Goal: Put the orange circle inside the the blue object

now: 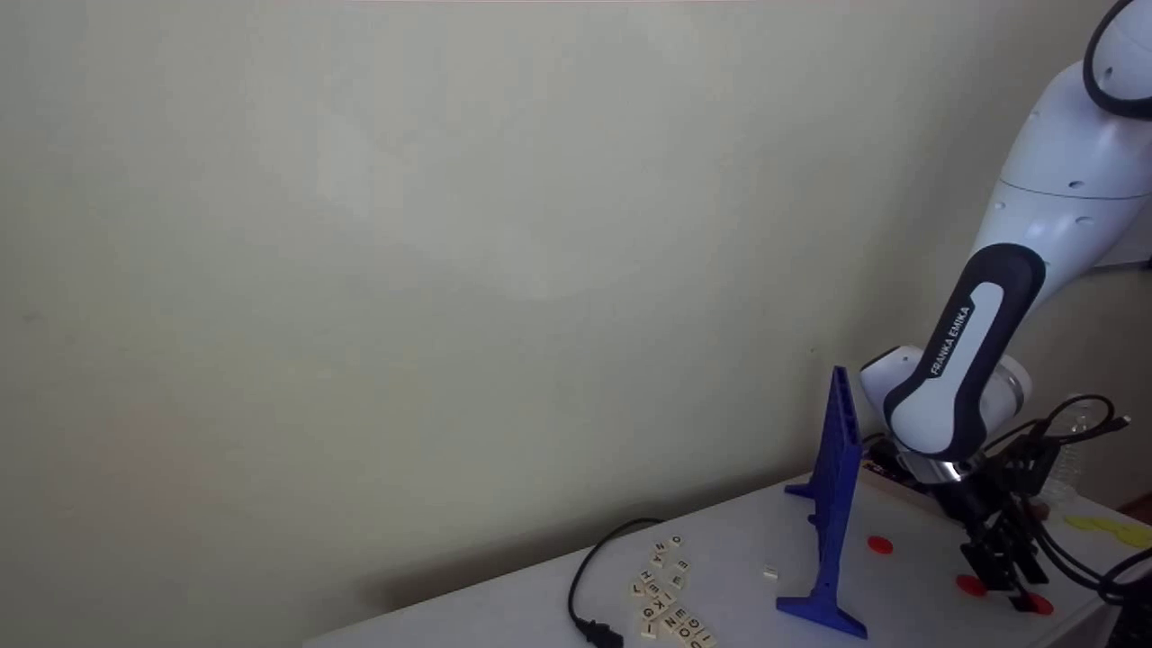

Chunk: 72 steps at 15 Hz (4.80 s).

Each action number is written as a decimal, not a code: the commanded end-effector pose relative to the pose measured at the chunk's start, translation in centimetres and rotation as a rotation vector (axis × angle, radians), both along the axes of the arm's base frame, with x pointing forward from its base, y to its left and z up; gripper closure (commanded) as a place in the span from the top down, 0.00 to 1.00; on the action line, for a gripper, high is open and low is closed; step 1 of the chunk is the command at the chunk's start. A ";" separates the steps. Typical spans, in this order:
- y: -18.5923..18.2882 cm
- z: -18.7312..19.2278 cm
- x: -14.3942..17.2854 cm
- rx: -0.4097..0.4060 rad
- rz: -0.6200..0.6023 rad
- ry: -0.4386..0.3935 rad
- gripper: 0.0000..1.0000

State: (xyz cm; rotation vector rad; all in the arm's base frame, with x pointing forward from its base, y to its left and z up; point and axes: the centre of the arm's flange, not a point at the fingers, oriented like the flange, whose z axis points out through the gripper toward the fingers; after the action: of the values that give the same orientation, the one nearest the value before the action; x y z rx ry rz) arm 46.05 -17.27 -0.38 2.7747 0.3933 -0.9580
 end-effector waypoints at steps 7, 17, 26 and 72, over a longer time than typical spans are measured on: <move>-1.2 -1.8 -0.3 -0.022 0.011 0.060 0.51; -1.7 -1.1 -0.2 -0.025 0.013 0.068 0.11; -2.7 3.3 -2.4 0.041 0.015 -0.126 0.11; 4.1 30.9 1.9 0.416 0.429 -0.851 0.11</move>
State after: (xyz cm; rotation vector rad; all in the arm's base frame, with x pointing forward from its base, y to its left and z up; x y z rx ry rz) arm 46.81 -12.87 30.09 2.8856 1.0004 0.4103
